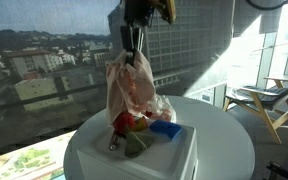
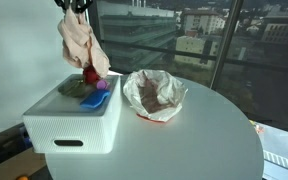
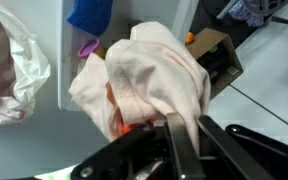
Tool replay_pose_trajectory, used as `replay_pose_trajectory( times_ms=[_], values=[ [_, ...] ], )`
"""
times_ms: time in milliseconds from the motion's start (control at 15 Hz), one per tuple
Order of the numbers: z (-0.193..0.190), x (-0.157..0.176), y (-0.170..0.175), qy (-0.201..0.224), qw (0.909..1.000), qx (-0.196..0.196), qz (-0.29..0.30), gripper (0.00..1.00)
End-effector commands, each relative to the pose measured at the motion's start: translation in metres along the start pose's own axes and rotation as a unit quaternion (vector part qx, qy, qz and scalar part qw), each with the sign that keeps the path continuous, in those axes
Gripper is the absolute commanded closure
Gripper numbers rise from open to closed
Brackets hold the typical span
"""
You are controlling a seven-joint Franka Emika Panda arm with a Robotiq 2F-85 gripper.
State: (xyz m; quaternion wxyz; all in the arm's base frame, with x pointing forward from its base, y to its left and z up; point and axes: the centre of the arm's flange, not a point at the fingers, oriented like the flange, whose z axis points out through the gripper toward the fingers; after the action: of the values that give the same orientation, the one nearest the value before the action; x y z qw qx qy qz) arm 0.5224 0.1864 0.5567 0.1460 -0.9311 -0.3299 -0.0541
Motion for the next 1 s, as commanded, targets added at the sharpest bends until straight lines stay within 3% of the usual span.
replay_pose_trajectory(
  times_ms=[0,200,400,667,933],
  values=[
    [-0.071,-0.03,-0.013,0.095,0.9952,-0.025,0.0,0.91],
    [-0.108,-0.034,0.009,0.157,0.9846,-0.072,0.028,0.93],
    [-0.116,-0.03,0.053,0.204,0.9678,-0.134,0.061,0.92],
    [-0.093,-0.024,0.116,0.207,0.9522,-0.197,0.109,0.92],
    [-0.06,-0.032,0.162,0.175,0.9488,-0.213,0.154,0.92]
  ],
)
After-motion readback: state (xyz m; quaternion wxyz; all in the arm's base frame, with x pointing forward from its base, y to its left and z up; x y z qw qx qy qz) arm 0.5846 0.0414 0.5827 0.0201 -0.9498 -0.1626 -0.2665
